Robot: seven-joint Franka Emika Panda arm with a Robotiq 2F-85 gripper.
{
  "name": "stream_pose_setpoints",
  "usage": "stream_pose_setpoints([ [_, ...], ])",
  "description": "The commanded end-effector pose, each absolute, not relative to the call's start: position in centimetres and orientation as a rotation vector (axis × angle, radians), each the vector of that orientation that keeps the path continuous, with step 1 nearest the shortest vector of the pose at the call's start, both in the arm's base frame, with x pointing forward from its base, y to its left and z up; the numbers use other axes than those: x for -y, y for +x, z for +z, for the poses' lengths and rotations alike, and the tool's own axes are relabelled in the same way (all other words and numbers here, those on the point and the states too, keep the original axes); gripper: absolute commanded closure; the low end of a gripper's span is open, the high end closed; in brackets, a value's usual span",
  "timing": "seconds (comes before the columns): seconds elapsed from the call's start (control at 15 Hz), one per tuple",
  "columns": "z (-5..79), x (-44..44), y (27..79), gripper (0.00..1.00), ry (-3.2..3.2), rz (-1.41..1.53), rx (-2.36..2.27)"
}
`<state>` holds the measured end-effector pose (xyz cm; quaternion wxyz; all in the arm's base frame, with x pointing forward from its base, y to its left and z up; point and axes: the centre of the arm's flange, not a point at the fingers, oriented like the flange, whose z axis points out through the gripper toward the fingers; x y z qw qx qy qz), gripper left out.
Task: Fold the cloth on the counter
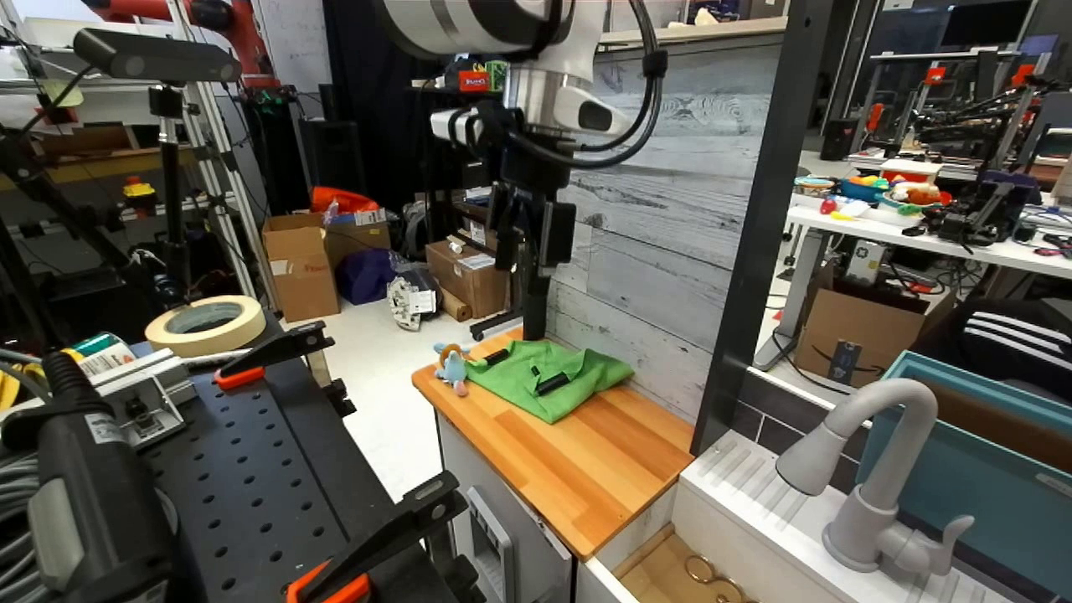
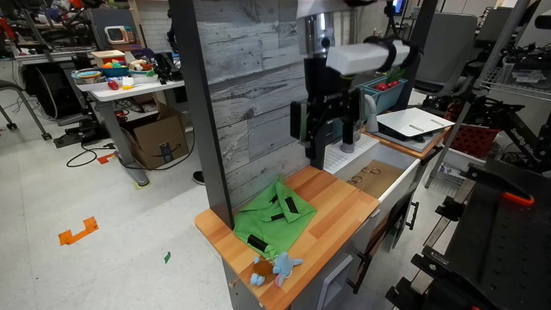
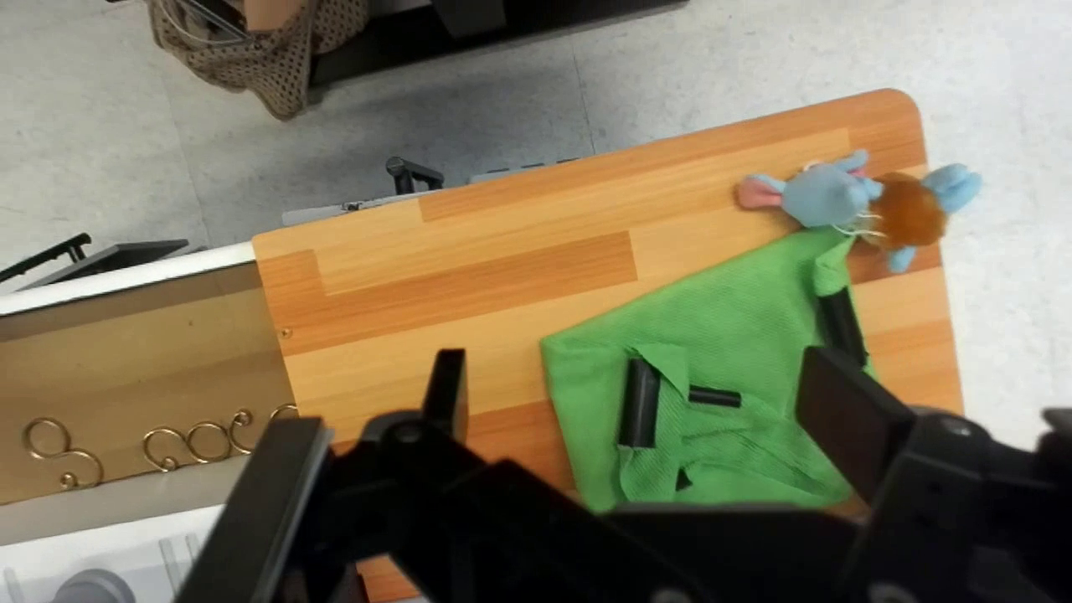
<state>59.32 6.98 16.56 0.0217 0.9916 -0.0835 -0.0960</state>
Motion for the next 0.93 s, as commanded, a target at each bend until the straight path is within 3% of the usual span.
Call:
stream_pose_setpoints([
  [0.0, 12.9, -7.2, 58.7, 0.0, 3.023, -0.259, 0.212],
  [0.87, 11.1, -7.1, 58.0, 0.0, 3.041, -0.309, 0.206],
])
